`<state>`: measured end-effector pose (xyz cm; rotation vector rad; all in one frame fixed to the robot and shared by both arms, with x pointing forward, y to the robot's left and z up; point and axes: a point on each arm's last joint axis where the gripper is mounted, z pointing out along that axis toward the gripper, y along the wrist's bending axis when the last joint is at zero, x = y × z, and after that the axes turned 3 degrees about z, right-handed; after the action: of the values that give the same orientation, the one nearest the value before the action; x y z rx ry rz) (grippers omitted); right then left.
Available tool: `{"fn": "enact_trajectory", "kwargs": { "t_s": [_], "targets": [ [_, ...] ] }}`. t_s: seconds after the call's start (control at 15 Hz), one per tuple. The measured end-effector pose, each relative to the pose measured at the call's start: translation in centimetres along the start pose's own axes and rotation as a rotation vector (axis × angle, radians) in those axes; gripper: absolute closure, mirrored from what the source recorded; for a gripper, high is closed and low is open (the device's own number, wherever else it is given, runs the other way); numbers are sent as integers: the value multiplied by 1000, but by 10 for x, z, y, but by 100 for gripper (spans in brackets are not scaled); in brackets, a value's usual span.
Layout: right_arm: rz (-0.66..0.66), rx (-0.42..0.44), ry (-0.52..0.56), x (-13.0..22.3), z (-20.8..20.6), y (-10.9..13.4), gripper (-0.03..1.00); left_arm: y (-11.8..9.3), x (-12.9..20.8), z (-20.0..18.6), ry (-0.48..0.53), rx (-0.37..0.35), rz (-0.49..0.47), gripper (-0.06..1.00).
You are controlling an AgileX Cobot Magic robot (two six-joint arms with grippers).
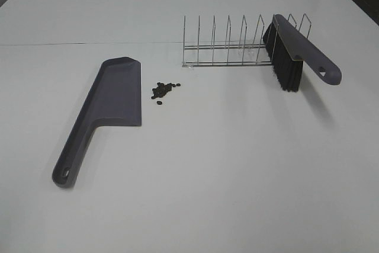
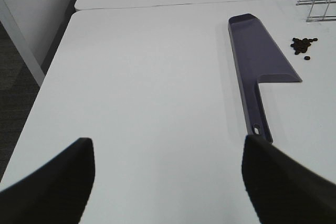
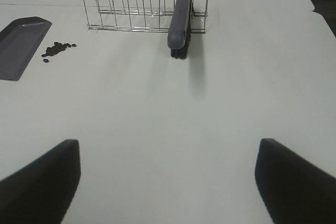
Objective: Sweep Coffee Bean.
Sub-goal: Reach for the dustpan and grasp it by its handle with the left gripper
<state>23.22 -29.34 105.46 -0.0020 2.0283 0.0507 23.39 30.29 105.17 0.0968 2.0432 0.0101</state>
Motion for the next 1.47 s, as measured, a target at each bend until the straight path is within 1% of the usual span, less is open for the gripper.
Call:
{"fn": "enact_trajectory", "kwargs": {
  "t_s": [1.47],
  "targets": [
    [0, 0, 0, 0, 0, 0, 20, 0, 0, 0, 0, 0, 0, 24]
  ]
}}
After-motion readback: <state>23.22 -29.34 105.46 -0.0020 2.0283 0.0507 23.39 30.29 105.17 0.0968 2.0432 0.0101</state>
